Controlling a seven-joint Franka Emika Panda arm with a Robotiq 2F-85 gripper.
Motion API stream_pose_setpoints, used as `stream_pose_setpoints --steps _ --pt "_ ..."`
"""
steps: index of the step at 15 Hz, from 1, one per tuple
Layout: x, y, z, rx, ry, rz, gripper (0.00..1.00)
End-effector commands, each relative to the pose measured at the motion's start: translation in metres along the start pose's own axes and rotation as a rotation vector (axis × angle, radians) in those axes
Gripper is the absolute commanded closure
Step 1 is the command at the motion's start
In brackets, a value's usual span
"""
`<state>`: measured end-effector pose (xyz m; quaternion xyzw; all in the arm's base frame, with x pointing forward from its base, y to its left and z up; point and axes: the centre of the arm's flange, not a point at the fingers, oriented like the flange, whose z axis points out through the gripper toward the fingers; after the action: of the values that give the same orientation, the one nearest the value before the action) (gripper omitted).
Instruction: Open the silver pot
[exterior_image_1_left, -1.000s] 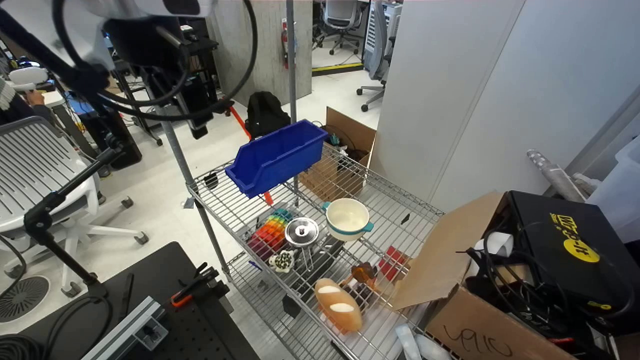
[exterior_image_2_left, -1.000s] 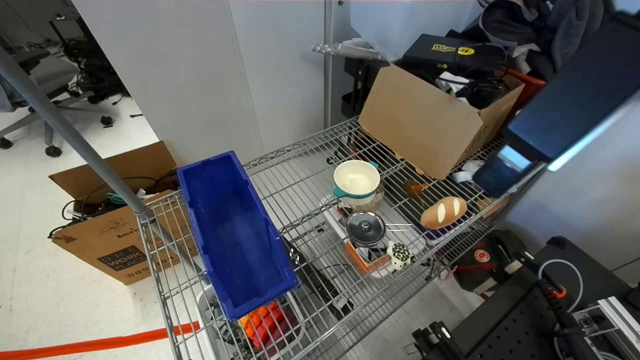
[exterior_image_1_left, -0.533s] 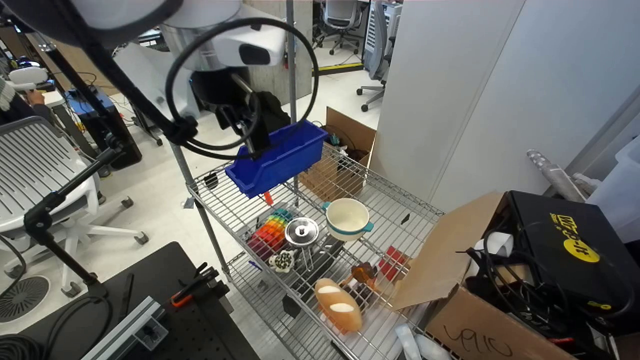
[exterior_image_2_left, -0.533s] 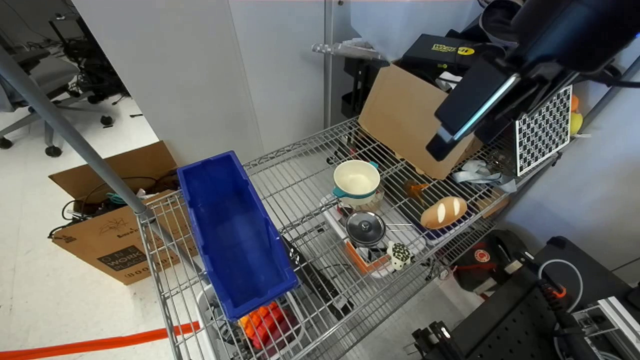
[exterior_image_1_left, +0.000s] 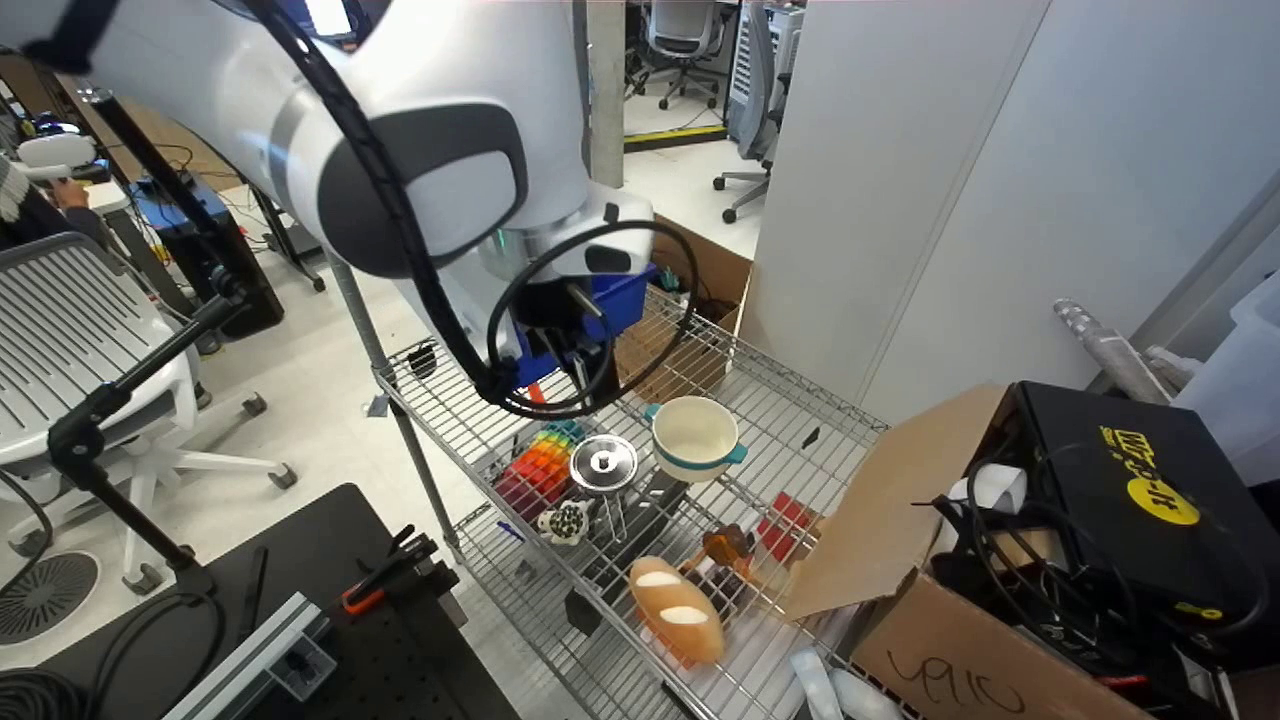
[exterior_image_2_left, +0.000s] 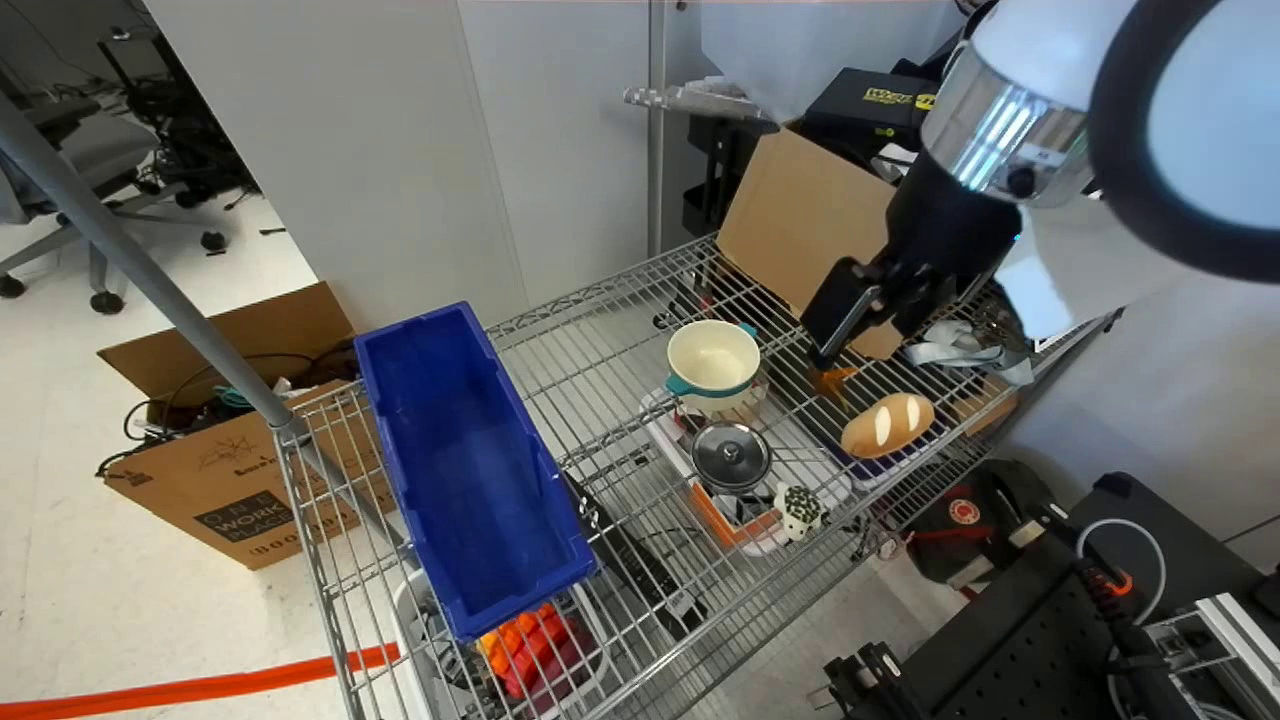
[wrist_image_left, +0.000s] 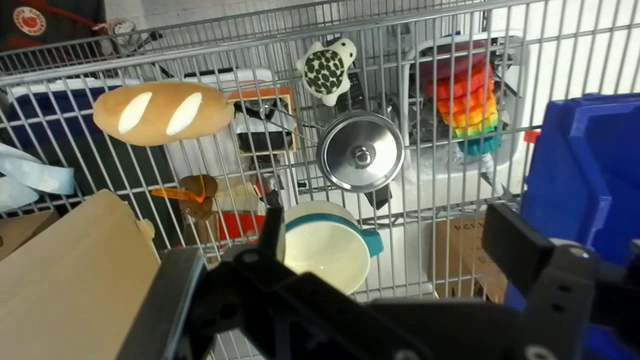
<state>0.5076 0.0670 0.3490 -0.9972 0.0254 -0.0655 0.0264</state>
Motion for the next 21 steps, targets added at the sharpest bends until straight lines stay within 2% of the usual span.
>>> stream_pose_setpoints --steps 1,6,13,21 --pt "0.026 0.003 0.046 -0.061 -0.031 0.021 0.0" --pt "0.047 -0.004 0.102 -0.092 -0.051 -0.003 0.0" --pt "0.074 -0.032 0.169 -0.111 -0.122 -0.003 0.0" --pt "0.09 -0.051 0.217 -0.126 -0.161 -0.013 0.0"
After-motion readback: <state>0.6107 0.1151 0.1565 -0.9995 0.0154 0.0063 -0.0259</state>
